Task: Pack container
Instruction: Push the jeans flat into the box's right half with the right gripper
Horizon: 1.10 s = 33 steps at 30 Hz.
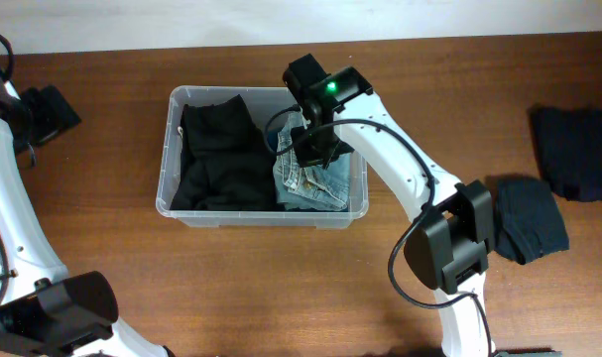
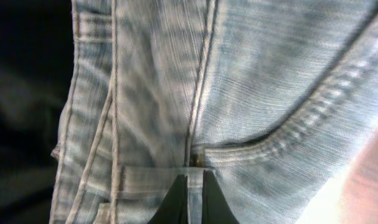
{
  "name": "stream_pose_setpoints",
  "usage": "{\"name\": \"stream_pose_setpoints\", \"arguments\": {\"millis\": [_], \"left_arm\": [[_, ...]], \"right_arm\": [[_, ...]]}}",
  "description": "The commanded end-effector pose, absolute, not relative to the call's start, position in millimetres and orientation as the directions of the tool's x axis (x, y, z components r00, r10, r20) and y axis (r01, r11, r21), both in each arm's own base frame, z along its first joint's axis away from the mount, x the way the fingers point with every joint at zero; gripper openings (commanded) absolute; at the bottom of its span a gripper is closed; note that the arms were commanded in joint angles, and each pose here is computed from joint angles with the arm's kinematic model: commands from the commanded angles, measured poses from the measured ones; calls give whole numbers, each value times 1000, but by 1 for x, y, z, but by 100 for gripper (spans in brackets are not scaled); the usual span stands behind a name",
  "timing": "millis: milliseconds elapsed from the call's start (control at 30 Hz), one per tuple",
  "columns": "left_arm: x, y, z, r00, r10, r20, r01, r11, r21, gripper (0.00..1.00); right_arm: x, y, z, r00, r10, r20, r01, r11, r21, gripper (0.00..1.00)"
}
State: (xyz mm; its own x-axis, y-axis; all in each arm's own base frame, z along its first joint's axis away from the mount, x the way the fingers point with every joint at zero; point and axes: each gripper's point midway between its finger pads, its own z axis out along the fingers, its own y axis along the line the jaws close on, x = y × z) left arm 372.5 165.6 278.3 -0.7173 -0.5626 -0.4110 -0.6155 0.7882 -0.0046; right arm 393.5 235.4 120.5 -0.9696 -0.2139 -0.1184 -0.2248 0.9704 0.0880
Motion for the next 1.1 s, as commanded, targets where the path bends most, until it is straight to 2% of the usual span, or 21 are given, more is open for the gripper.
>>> {"name": "stream_pose_setpoints", "arguments": {"millis": [0,133,300,367,567,900,1067], "left_arm": [[369,164,291,-697,-566,-440,-622,783,-22,100],[369,164,291,-697,-566,-441,-622,783,-22,99],[369,164,291,-697,-566,-440,-622,783,-22,100],[369,164,291,-697,-566,-440,-622,783,-22,99],[369,164,291,-697,-566,-440,-622,783,-22,99],[369,164,291,-697,-566,-440,-622,783,-22,99],[369,164,291,-697,-566,-440,-622,783,-22,99]], "right_arm": [[398,236,153,-959,-218,-182,-238,967,91,4],[387,231,171,-960,-221,-169,-239,967,89,5],[356,221,174,-972,-231,-47,-234,968,90,4],[347,230,170,-965,-261,-14,-260,956,138,4],[341,254,150,-942,-334,-19,-332,926,178,4],[342,260,96,-942,-335,-2,-330,925,187,4],[355,254,113,-949,-311,-43,-314,931,187,4]]}}
